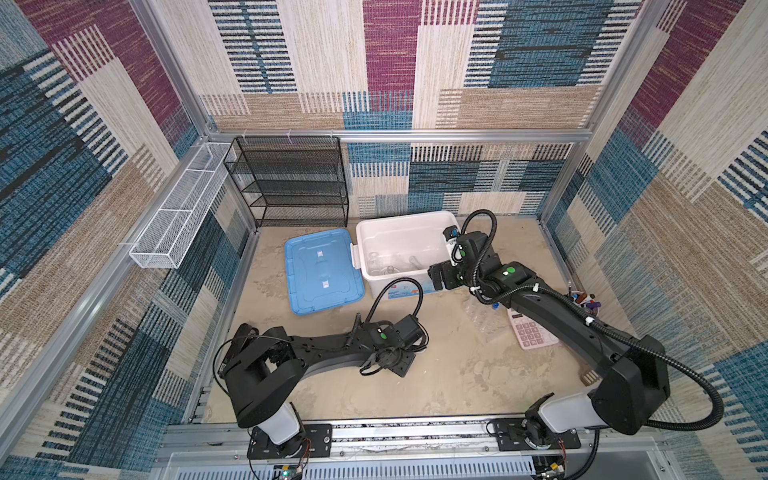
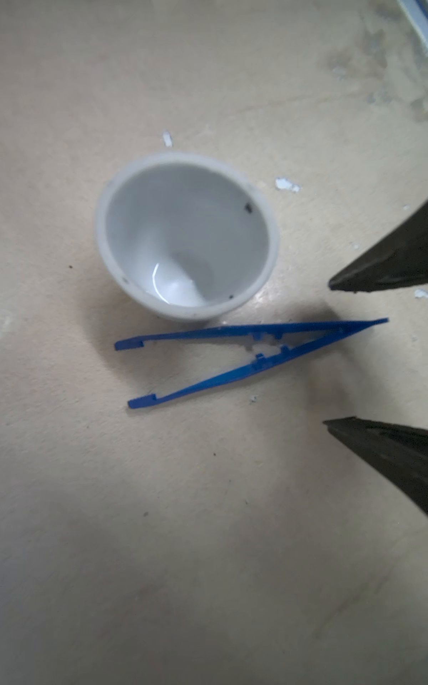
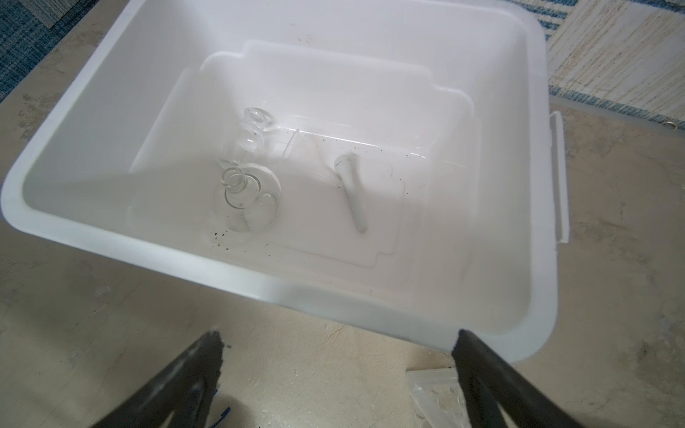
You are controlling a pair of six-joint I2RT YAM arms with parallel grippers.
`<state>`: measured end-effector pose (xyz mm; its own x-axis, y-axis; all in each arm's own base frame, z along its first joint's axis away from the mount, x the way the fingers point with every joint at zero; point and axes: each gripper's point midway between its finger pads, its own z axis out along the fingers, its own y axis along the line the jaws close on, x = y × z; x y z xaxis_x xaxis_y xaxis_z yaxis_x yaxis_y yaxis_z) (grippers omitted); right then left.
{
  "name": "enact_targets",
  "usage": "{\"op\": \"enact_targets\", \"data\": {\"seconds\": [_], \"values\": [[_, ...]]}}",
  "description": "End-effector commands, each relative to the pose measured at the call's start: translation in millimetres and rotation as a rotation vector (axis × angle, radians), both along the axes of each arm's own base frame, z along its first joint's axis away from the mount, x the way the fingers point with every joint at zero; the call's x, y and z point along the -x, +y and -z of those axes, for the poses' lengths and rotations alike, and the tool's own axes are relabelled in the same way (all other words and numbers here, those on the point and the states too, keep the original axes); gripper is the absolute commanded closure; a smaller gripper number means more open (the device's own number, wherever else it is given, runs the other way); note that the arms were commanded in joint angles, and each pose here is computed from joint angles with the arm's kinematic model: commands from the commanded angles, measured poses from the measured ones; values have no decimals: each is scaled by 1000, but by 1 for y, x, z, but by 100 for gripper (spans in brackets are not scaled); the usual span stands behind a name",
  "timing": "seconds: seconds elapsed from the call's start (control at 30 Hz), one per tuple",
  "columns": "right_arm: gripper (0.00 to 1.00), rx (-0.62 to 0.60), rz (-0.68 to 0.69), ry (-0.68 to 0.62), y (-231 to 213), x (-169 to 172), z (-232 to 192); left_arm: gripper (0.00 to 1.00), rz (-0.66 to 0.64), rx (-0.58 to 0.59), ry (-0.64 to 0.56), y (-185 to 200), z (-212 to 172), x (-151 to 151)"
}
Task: Organize the chemistry lab equipment
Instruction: 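Lower the left gripper onto the blue tweezers and close on them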
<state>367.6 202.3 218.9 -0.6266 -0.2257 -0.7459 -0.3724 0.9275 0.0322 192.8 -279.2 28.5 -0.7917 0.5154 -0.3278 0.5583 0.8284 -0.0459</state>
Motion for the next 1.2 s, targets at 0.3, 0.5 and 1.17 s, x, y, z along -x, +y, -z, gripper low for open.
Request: {"op": "enact_targets", "data": {"seconds": [0.3,0.5,1.17], "values": [[0,9,18,-40,-2,-6,-5,63,-63,-65,-15,2,9,-11],[0,19,21,-36,-4,-5,-2,82,-81,-87,-5,7,17,-11],[0,-10,43,-75,-12,-11,-7,100,-117,-115,-76,31,-6,-13]]}}
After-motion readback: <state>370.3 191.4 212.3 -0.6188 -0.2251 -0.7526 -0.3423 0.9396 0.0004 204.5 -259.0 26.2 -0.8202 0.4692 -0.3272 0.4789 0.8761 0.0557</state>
